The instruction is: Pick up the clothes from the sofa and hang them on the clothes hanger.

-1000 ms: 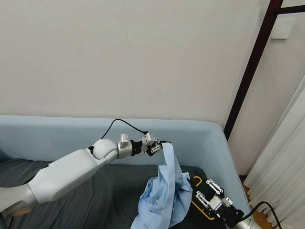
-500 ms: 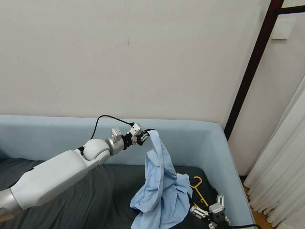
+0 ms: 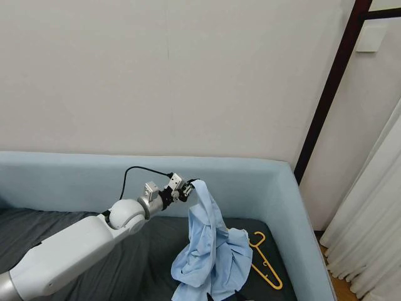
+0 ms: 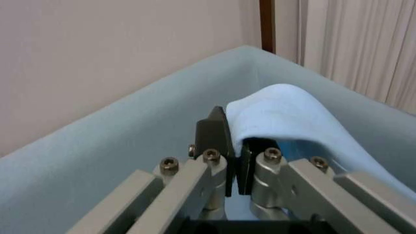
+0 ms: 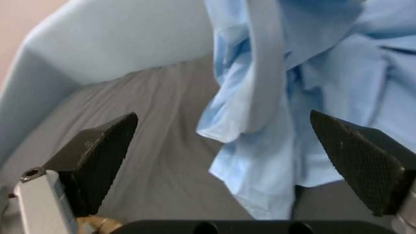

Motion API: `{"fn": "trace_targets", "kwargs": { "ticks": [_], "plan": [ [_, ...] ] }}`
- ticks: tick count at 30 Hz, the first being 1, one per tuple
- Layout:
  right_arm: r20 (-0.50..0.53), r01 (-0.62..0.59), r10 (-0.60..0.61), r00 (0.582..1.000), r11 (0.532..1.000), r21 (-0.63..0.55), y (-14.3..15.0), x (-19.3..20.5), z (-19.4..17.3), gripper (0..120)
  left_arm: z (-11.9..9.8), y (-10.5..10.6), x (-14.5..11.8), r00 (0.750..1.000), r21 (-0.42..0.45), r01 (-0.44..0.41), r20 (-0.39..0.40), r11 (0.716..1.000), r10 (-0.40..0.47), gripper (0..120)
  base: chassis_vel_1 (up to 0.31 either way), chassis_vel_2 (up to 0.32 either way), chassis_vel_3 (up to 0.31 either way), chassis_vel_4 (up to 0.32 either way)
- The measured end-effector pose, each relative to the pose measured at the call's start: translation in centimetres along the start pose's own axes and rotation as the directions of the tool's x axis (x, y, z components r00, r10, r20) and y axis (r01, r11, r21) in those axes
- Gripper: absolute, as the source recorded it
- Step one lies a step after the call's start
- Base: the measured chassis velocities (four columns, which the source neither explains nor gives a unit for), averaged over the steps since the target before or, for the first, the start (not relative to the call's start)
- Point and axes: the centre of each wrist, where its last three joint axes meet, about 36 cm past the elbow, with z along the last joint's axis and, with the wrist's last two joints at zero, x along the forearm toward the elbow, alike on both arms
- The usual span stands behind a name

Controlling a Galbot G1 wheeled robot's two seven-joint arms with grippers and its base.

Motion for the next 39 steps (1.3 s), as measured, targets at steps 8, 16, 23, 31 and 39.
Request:
{"fn": "trace_targets", "kwargs": {
  "ticks": [8, 16, 23, 31, 39],
  "plan": [
    [-0.079, 0.101, -0.101, 0.992, 0.995, -0.012, -3.4, -2.7, 0.3, 100, -0.8, -0.6, 0.7, 1.000, 0.000, -0.005, 0.005, 1.000, 0.005, 0, 0.000, 0.000, 0.000, 0.000],
    [-0.136, 0.083, -0.087, 0.987, 0.996, -0.031, -5.0, -5.3, 1.0, 100, -0.9, -0.9, 0.8, 1.000, 0.003, -0.009, 0.006, 1.000, 0.009, 0, 0.000, 0.000, 0.000, 0.000],
    [-0.148, 0.045, -0.052, 0.988, 0.998, -0.048, -5.7, -7.6, 1.5, 100, -0.8, -0.8, 1.0, 1.000, 0.002, -0.007, 0.001, 1.000, 0.007, 0, 0.000, 0.000, 0.000, 0.000],
    [-0.148, 0.048, -0.063, 0.987, 0.994, -0.102, -4.8, -9.4, 1.5, 89, -0.5, 0.2, 1.3, 1.000, -0.016, -0.011, -0.005, 1.000, 0.011, 0, 0.000, 0.000, 0.000, 0.000],
    [-0.140, 0.049, -0.061, 0.988, 0.995, -0.092, -4.1, -11.0, 1.4, 69, -0.8, -0.1, 1.3, 1.000, -0.014, -0.020, 0.004, 1.000, 0.020, 0, 0.000, 0.000, 0.000, 0.000]
  ]
}}
